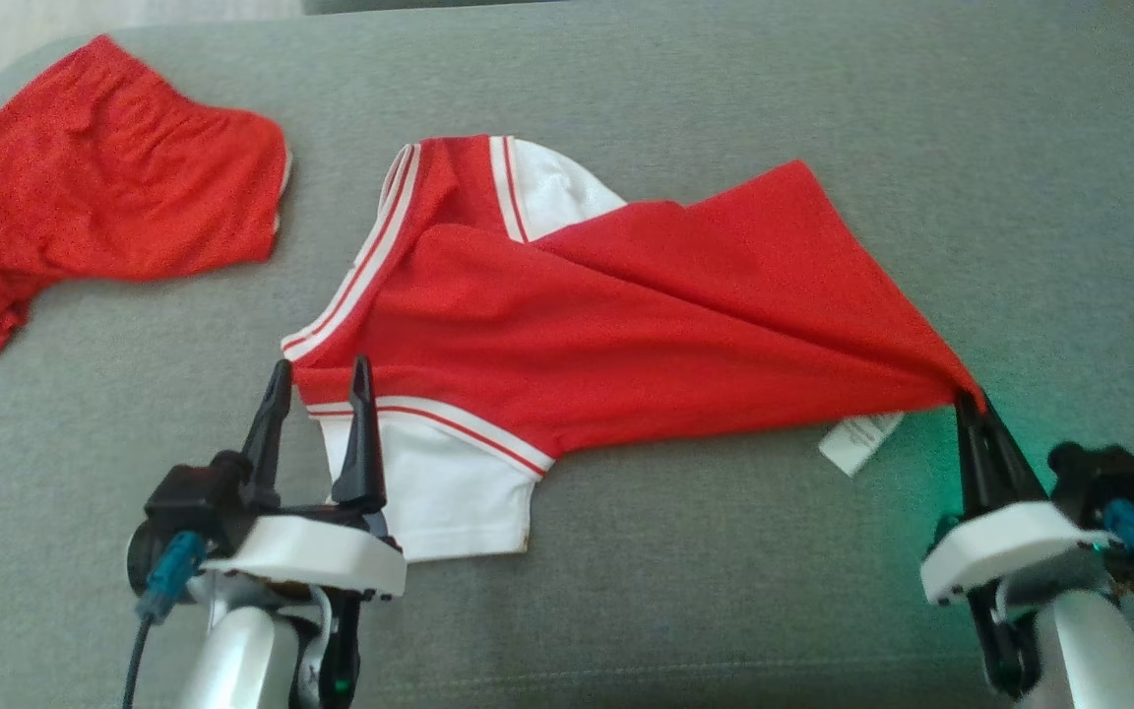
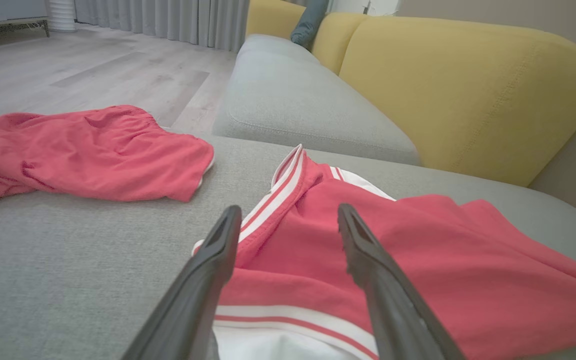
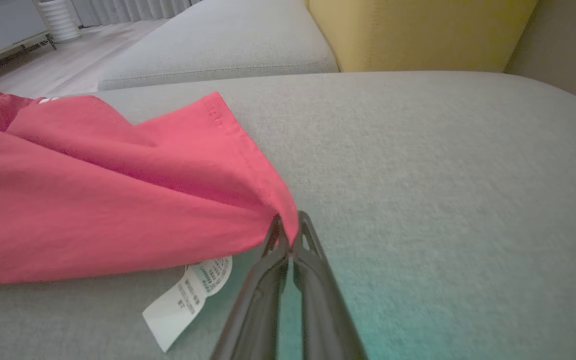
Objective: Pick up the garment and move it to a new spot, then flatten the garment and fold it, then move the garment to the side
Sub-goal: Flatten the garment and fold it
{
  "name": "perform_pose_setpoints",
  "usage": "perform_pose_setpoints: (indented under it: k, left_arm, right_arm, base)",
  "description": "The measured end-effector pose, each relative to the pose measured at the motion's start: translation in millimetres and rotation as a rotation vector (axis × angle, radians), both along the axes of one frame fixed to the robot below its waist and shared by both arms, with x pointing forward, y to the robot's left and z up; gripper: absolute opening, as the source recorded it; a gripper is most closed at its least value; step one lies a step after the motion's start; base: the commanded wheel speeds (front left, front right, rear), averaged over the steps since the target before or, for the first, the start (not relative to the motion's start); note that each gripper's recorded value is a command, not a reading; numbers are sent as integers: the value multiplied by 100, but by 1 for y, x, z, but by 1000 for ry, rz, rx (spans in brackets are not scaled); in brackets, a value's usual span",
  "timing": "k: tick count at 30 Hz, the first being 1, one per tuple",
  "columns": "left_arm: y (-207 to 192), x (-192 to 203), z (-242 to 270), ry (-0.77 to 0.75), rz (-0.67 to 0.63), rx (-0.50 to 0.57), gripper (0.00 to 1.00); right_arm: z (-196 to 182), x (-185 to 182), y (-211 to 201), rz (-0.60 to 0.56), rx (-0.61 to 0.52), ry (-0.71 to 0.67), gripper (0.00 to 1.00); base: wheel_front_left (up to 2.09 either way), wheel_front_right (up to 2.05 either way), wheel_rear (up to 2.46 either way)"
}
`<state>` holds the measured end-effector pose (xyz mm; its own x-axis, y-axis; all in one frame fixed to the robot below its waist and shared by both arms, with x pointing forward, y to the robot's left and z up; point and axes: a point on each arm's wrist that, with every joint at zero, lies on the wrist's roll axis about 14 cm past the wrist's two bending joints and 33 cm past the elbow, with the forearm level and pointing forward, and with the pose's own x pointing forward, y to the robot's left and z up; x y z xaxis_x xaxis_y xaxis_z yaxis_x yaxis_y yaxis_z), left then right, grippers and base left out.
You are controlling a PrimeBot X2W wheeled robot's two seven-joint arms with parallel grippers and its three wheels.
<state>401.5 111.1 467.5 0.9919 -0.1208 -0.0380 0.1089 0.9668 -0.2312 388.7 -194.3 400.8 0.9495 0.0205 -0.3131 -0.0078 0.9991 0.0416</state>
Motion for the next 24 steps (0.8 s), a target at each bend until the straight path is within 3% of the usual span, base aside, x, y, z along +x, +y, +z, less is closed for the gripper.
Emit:
perform_pose_setpoints:
  k: [4,5,6,7,12,17,20,24]
  left_arm:
    - [-16,2,-3,8,-48,-7,100]
    - [-19,2,-4,11,-55,-8,100]
    - [-20,2,-5,12,-59,-8,100]
    - [-21,3,-5,13,-62,-8,100]
    - [-22,3,-5,11,-66,-8,100]
    - [-17,1,-2,6,-50,-5,100]
    - [-14,0,-2,5,-43,-3,100]
    - [-7,-1,-2,6,-22,0,100]
  right_arm:
    - [-10,-22,-12,-37,-6,69,0]
    - [-12,-26,-13,-42,-6,83,15]
    - [-13,-30,-15,-47,-6,89,74]
    - [-15,-33,-16,-52,-4,98,100]
    - [-7,-38,-27,-89,-8,78,100]
    - [31,-25,-46,-129,-50,-38,100]
    - [43,-17,-44,-119,-58,-66,100]
    - [53,10,-17,-24,-54,-70,100]
  base:
    - [0,0,0]
    - [0,0,0]
    - [0,0,0]
    - [0,0,0]
    - [0,0,0]
    - [0,0,0]
    - [0,0,0]
    - [0,0,0]
